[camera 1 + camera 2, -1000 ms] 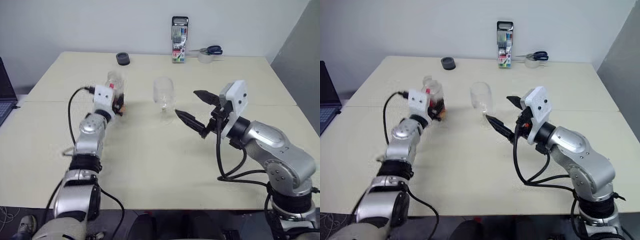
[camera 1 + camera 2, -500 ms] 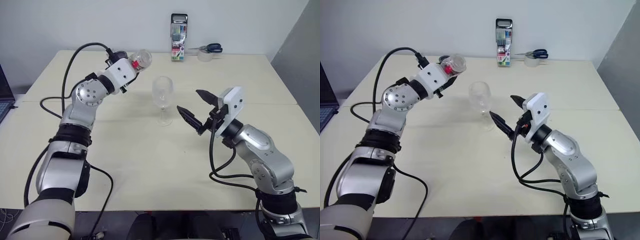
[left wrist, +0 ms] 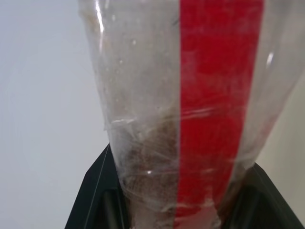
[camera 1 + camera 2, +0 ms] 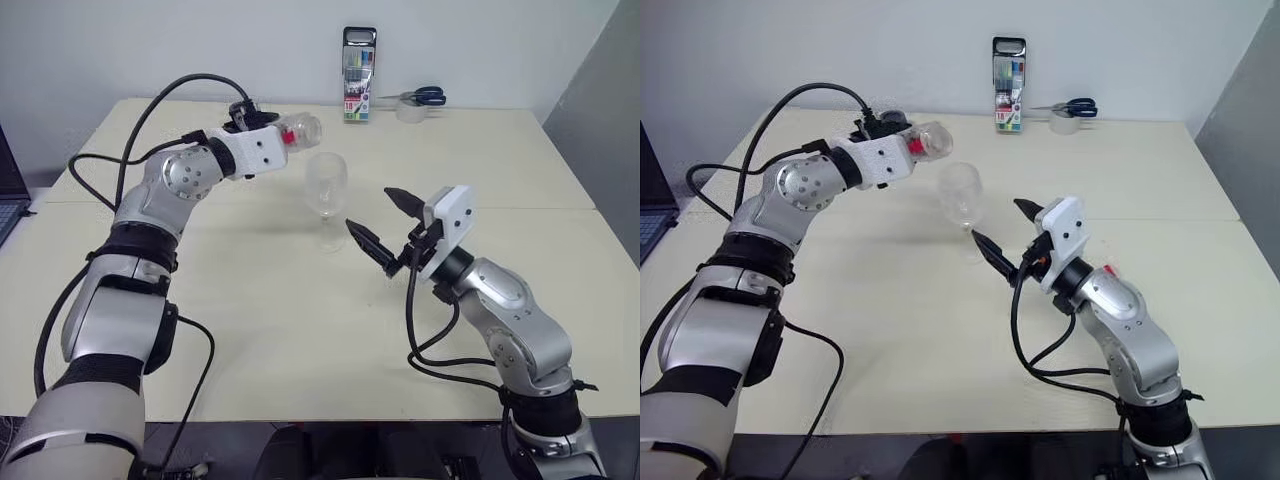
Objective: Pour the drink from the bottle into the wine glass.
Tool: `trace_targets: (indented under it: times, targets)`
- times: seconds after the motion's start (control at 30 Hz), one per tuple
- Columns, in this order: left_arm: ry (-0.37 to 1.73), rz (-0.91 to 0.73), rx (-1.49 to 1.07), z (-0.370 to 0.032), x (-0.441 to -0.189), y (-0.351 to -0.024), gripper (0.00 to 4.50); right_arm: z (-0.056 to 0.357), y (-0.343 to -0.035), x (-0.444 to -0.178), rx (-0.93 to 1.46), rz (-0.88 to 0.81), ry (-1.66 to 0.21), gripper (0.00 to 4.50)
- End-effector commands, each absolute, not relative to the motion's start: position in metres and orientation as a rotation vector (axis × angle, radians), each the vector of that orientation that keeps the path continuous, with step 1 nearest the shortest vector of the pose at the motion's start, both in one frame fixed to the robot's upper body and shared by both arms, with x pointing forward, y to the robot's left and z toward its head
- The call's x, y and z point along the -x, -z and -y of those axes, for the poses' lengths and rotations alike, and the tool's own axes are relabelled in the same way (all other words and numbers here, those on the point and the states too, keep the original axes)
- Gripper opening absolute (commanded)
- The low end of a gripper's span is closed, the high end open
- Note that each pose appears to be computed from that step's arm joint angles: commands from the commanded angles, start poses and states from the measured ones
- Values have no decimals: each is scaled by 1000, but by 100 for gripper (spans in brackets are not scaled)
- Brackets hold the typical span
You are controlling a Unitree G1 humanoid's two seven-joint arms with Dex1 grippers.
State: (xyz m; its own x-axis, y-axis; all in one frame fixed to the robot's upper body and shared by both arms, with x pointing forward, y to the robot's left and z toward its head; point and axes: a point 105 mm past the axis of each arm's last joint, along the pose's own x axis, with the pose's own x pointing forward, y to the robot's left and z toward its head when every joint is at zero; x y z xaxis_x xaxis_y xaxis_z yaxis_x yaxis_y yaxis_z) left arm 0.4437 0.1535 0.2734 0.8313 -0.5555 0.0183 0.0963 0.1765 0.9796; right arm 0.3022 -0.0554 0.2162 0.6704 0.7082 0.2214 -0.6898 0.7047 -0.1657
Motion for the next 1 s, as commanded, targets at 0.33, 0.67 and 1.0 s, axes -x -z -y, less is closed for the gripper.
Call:
trace_targets:
  times: [0.33, 0.67, 1.0]
  targets:
    - [409, 508, -1492, -156, -442, -306, 174, 54, -235, -297, 70, 366, -789, 450]
    - [401, 528, -1586, -155, -443, -308, 174, 59, -242, -298, 35, 404, -754, 450]
    - [373, 554, -1651, -153, -444, -316, 174, 61, -244, -298, 43, 413, -741, 450]
